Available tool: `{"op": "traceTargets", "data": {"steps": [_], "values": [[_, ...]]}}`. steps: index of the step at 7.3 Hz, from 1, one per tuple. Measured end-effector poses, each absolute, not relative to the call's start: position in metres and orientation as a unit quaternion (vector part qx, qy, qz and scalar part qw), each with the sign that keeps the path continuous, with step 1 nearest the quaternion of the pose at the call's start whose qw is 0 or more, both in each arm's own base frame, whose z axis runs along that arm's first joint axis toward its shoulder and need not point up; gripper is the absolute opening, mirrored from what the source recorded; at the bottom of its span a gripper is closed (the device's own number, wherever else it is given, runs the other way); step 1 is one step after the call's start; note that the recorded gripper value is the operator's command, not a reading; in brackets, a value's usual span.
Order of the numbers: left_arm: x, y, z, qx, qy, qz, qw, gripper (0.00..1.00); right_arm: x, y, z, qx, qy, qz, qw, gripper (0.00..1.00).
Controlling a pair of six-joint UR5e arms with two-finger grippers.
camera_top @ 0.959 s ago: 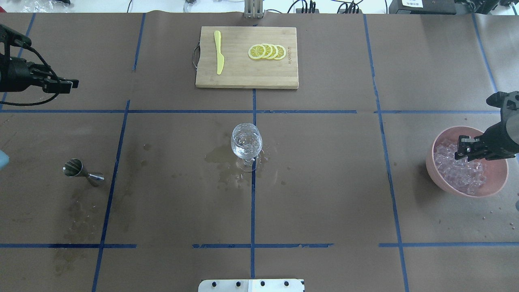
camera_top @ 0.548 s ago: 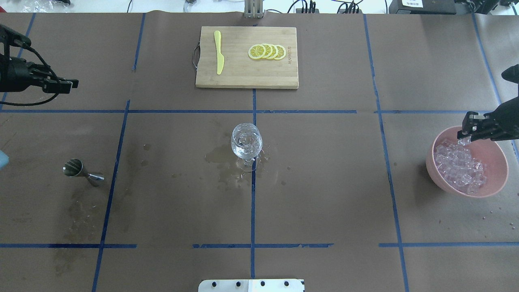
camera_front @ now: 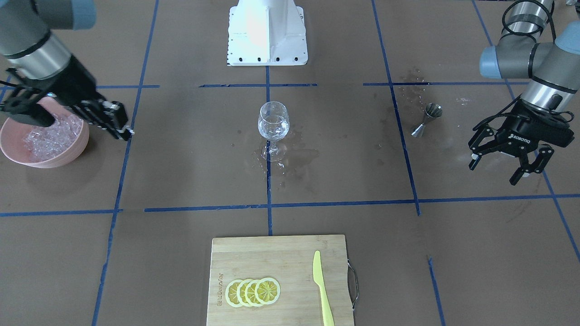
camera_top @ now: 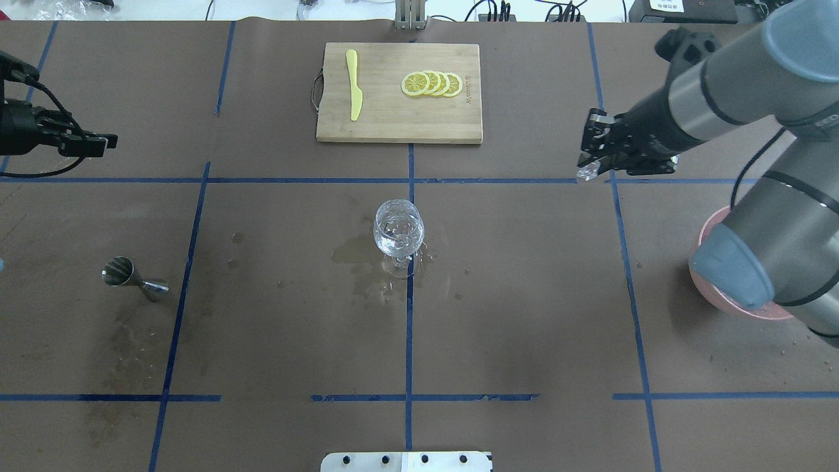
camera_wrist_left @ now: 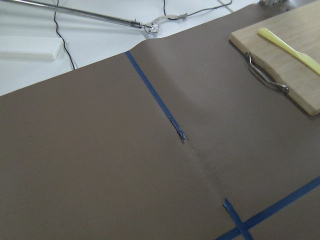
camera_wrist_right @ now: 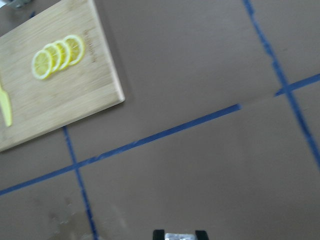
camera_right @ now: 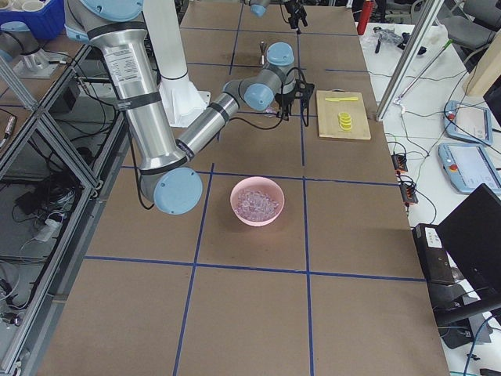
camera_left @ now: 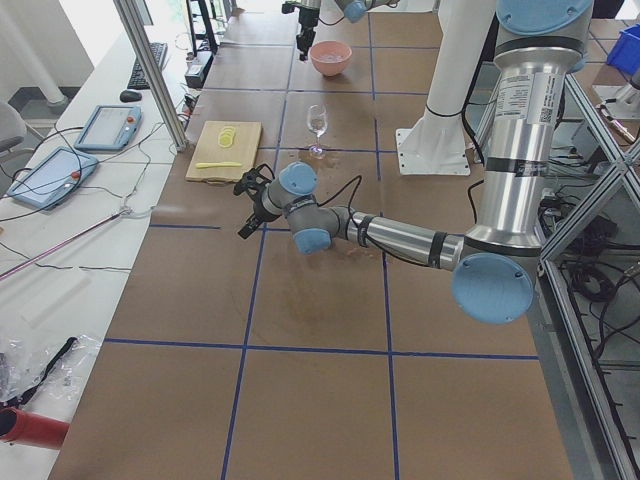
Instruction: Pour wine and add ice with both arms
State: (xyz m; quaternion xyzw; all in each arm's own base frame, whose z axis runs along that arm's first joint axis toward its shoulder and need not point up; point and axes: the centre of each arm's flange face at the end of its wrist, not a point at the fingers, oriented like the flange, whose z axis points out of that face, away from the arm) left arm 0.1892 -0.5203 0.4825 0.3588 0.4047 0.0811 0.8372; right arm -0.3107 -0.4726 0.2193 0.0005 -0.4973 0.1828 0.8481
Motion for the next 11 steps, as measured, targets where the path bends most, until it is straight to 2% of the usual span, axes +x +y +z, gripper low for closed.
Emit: {"op": "traceTargets", "data": {"steps": [2,4,7,11], "values": [[0.171,-0.497,0.495,0.351,0.421,0.044,0.836,1.00,-0.368,-0.445,0.134,0.005,-0.522,0.156,0.838,0.00],[0.162,-0.481,0.502,0.341,0.439,0.009,0.831,1.00,-0.401,-0.436,0.096,0.008,-0.534,0.142,0.834,0.00],[0.157,-0.473,0.509,0.321,0.451,-0.027,0.833,1.00,-0.431,-0.437,0.066,0.008,-0.539,0.130,0.832,0.00],[0.149,-0.464,0.519,0.313,0.446,-0.033,0.838,1.00,-0.465,-0.409,0.063,0.009,-0.535,0.113,0.838,0.00]]}}
